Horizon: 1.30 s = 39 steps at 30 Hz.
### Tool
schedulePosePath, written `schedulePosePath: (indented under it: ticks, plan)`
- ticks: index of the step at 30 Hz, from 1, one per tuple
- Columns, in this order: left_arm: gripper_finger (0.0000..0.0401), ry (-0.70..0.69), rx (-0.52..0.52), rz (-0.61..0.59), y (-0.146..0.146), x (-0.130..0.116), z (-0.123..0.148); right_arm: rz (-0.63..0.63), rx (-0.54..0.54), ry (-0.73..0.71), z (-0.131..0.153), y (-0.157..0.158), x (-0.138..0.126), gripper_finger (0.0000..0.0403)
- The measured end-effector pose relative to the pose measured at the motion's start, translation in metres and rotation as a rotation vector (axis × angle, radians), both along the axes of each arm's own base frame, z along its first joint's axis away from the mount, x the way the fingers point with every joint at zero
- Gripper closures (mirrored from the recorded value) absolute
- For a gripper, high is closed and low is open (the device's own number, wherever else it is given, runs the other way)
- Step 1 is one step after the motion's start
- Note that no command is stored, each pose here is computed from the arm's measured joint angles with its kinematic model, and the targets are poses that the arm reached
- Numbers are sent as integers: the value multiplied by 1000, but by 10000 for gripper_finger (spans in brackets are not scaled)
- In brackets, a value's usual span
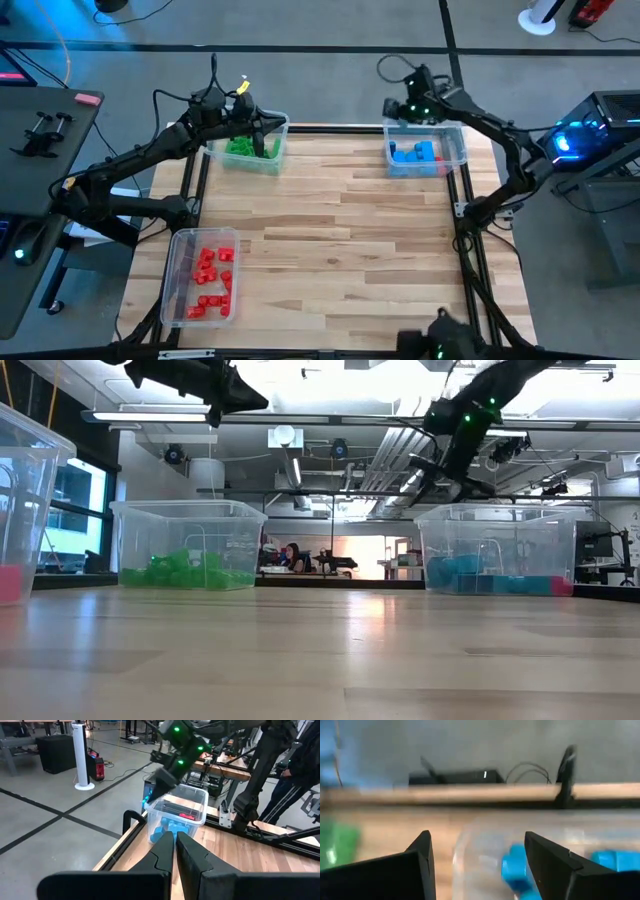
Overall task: Sort blocks
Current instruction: Move the top right transparent bin to the center of the table
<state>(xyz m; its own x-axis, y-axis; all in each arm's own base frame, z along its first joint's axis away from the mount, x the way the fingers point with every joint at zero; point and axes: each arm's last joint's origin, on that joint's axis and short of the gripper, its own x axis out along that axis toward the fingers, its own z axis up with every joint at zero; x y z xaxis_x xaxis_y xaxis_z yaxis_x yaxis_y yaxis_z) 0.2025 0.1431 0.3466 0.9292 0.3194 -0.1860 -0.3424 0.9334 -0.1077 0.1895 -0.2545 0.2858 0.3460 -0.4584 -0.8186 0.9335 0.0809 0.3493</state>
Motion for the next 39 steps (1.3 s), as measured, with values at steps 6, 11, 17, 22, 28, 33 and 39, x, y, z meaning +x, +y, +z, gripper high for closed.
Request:
schedulePosePath:
  ticks: [6,11,17,22,28,33,39]
  plan:
    - [392,1,0,0,0,0,0,245,56,173,-2,47,25,210]
    - [392,0,0,0,0,0,0,271,86,207,-7,65,40,210]
    - [392,5,3,-1,0,0,0,491,192,162,-8,106,63,210]
    - [392,14,-16,1,0,0,-2,709,348,141,-11,152,78,210]
    - [392,-56,-172,27,-2,1,0,935,481,255,-13,226,84,210]
    - [395,-152,-345,-7,-15,10,5,1069,535,401,-14,291,74,210]
    - [400,-181,-478,-105,-65,36,6,1180,410,488,-15,344,62,210]
